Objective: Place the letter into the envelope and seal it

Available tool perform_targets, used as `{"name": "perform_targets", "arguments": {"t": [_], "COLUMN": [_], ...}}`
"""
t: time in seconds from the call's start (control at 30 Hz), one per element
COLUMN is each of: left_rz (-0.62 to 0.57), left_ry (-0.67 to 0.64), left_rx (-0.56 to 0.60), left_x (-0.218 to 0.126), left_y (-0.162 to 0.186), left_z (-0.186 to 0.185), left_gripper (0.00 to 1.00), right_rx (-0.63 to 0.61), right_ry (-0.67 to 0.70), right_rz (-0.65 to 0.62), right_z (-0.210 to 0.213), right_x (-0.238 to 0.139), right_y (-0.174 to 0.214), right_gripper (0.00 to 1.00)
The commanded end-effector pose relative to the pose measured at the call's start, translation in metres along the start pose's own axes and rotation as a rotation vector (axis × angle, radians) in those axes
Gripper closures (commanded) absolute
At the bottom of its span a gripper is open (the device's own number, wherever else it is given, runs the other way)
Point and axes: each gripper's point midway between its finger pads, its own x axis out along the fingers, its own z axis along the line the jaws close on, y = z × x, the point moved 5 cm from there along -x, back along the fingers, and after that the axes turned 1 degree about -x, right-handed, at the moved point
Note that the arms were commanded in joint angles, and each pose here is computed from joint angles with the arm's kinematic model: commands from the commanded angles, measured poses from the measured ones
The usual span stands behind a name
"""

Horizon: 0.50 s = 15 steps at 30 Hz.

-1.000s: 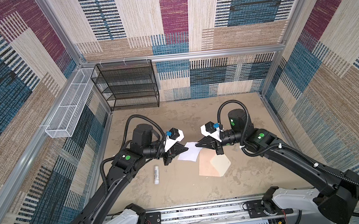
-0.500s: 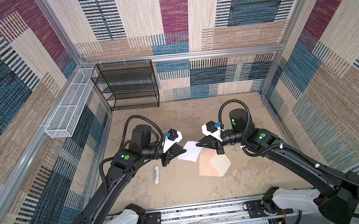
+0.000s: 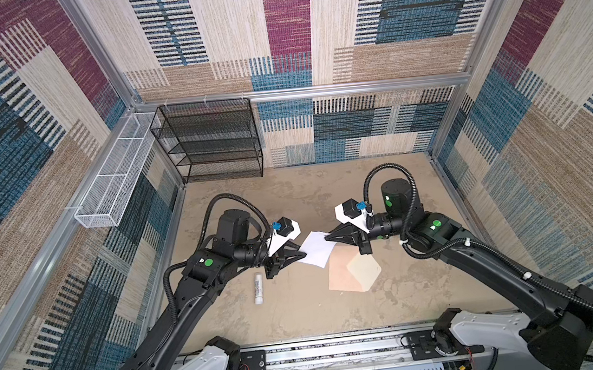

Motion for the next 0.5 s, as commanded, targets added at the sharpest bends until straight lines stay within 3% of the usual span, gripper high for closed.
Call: {"name": "perform_targets", "arguments": {"t": [0.0, 0.03, 0.17, 0.23, 0.27, 0.33, 0.47], "left_rz": [0.011, 0.010, 0.011, 0.020, 0.025, 0.026, 0.024], "left_ry": [0.009, 0.010, 0.028, 0.020, 0.017, 0.029, 0.056], "left_rx": [0.001, 0.001, -0.009, -0.019, -0.023, -0.024, -0.043], "left_x": [-0.0002, -0.0002, 0.0002, 0.0010, 0.0014, 0.0011, 0.0009], "left_y": [0.0040, 0.0042, 0.0055, 0.0080, 0.0091, 0.0102, 0.0114], "left_z": [-0.0022, -0.0020, -0.0033, -0.0018, -0.0014, -0.0028, -0.0045], "left_gripper": [0.92, 1.00, 1.00, 0.86, 0.85, 1.00, 1.00], "right_rx": [-0.024, -0.021, -0.023, -0.025, -0.023, -0.025, -0.027], "right_ry": [0.008, 0.008, 0.011, 0.013, 0.012, 0.014, 0.016], "right_rz": [-0.027, -0.026, -0.025, -0.026, -0.024, -0.023, -0.024], "right_z": [-0.0008, -0.0008, -0.0004, -0.0006, -0.0004, -0.0004, -0.0008], "right_x": [-0.0023, -0.0022, -0.0032, -0.0033, -0.0034, -0.0036, -0.0039], "right_y": [-0.0095, -0.0091, -0.0097, -0.0103, -0.0099, -0.0100, -0.0110], "right_gripper": [1.00, 1.00, 1.00, 1.00, 1.00, 1.00, 1.00]}}
